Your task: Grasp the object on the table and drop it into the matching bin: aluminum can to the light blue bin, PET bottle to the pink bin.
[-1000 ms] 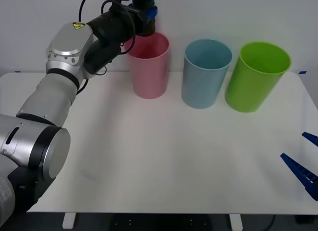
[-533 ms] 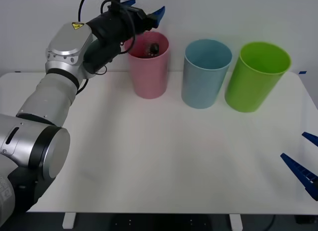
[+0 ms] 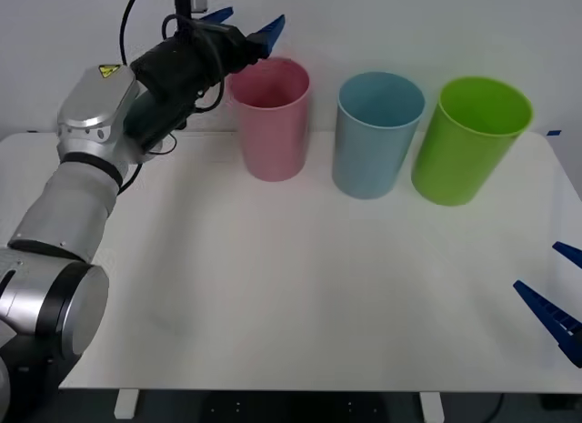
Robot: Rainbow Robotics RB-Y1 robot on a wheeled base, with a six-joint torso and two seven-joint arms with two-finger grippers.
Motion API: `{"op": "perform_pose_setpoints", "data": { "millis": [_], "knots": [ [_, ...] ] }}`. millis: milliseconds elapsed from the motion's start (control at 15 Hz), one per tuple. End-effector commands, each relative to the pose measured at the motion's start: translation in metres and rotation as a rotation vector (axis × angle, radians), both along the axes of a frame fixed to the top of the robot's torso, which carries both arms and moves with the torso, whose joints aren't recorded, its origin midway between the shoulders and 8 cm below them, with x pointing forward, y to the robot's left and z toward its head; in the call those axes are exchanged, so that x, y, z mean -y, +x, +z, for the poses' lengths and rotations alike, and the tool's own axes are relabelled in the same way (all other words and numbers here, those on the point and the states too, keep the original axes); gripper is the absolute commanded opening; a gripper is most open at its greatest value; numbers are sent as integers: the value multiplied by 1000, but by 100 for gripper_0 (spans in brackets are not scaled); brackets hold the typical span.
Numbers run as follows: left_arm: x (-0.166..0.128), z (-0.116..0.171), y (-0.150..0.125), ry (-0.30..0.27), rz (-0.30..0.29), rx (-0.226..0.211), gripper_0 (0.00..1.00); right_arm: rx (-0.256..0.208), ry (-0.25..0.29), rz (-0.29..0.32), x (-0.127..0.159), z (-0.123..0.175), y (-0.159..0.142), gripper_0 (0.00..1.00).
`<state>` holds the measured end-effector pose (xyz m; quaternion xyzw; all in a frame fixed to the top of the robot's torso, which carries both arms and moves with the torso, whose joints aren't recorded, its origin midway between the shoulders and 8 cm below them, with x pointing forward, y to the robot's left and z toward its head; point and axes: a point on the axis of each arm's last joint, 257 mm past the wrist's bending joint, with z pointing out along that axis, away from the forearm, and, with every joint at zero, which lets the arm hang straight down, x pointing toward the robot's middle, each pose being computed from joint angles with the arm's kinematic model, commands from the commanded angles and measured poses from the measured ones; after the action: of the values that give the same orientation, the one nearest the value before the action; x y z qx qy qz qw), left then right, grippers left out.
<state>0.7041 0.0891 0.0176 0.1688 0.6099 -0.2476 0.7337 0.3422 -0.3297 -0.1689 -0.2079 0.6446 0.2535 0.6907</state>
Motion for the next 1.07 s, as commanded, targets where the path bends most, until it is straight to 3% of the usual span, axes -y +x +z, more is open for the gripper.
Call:
{"op": "perform_pose_setpoints", "data": {
  "millis": [67, 733, 1067],
  "knots": [
    [-18, -7, -20, -22, -4, 26, 100, 0, 0, 0, 0, 0, 0, 100],
    [-118, -36, -104, -45, 4, 68, 100, 0, 0, 0, 0, 0, 0, 100],
    [-178, -55, -165, -16, 12, 86, 100, 0, 0, 0, 0, 0, 0, 100]
  ]
}}
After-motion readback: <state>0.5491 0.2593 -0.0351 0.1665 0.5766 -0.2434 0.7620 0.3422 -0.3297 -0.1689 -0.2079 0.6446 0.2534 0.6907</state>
